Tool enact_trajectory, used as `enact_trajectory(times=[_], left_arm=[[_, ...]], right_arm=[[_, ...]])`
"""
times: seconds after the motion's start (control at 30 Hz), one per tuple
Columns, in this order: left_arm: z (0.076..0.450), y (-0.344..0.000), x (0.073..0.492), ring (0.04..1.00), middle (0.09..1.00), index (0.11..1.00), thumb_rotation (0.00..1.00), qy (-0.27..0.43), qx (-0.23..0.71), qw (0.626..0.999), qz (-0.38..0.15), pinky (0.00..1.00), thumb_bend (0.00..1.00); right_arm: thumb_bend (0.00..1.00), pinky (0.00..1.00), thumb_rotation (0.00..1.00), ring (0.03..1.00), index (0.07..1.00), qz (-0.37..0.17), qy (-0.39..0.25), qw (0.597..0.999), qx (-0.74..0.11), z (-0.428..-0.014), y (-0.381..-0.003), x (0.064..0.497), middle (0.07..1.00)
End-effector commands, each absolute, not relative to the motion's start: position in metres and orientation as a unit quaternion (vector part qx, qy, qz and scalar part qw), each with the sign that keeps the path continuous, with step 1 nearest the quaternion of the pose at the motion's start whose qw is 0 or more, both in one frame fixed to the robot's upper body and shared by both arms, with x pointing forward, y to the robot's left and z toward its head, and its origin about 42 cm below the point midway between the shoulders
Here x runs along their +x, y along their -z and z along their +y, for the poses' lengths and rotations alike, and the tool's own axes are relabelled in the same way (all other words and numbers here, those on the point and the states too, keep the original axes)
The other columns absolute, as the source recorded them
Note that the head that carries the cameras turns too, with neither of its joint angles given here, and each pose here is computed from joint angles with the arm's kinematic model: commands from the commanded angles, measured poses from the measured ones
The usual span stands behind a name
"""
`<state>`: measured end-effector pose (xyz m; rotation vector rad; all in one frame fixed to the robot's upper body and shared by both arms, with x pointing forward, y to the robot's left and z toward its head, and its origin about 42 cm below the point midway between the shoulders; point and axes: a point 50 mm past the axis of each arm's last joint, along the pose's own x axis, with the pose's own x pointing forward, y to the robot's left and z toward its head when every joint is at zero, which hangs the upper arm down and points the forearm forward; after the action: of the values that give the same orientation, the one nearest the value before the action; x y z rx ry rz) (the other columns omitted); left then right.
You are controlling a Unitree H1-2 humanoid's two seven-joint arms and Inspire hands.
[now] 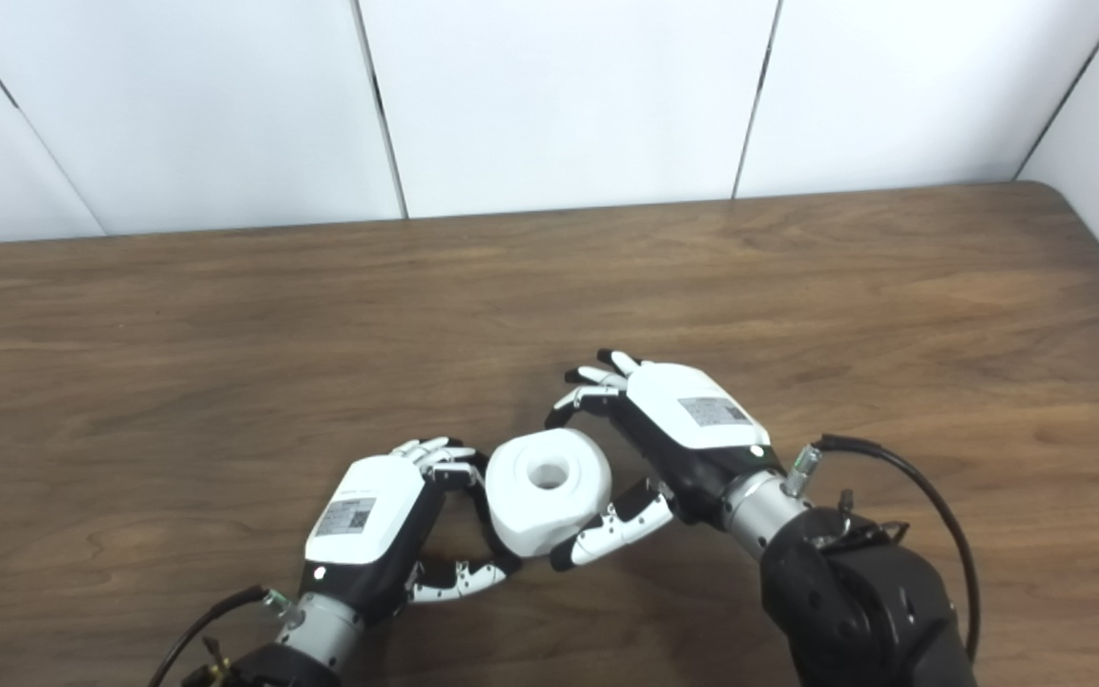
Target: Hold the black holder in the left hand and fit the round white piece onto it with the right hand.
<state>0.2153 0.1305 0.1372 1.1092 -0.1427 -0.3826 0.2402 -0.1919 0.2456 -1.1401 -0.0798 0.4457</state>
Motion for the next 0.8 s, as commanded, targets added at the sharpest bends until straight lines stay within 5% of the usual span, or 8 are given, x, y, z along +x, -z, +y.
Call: enact_trajectory(times=[0.0,0.1,0.17,0.23,0.53,0.77], left_arm=[[0.133,-0.119,0.204,0.85,0.772,0.49,0.06,0.216,0.533,0.818,-0.012,0.84,0.52],[0.135,-0.122,0.202,0.845,0.769,0.492,0.06,0.214,0.537,0.816,-0.013,0.83,0.52],[0.137,-0.125,0.202,0.844,0.769,0.605,0.11,0.213,0.537,0.816,-0.013,0.82,0.77],[0.139,-0.129,0.202,0.844,0.77,0.649,0.14,0.211,0.535,0.818,-0.011,0.82,0.84],[0.146,-0.147,0.203,0.869,0.812,0.747,0.33,0.243,0.543,0.804,0.003,0.85,0.93],[0.153,-0.161,0.2,0.89,0.853,0.841,0.3,0.262,0.547,0.795,0.017,0.86,1.0]], right_arm=[[1.0,1.0,0.41,1.0,0.75,-0.062,-0.193,0.818,-0.538,-0.192,-0.259,0.244,0.922],[1.0,1.0,0.41,1.0,0.75,-0.062,-0.19,0.819,-0.538,-0.193,-0.261,0.246,0.921],[1.0,1.0,0.41,1.0,0.756,-0.062,-0.187,0.82,-0.538,-0.193,-0.261,0.247,0.92],[1.0,1.0,0.41,1.0,0.758,-0.063,-0.185,0.82,-0.538,-0.194,-0.262,0.249,0.919],[1.0,1.0,0.45,1.0,0.76,-0.071,-0.171,0.815,-0.55,-0.205,-0.273,0.261,0.923],[0.99,1.0,0.48,1.0,0.763,-0.072,-0.154,0.815,-0.554,-0.217,-0.282,0.267,0.93]])
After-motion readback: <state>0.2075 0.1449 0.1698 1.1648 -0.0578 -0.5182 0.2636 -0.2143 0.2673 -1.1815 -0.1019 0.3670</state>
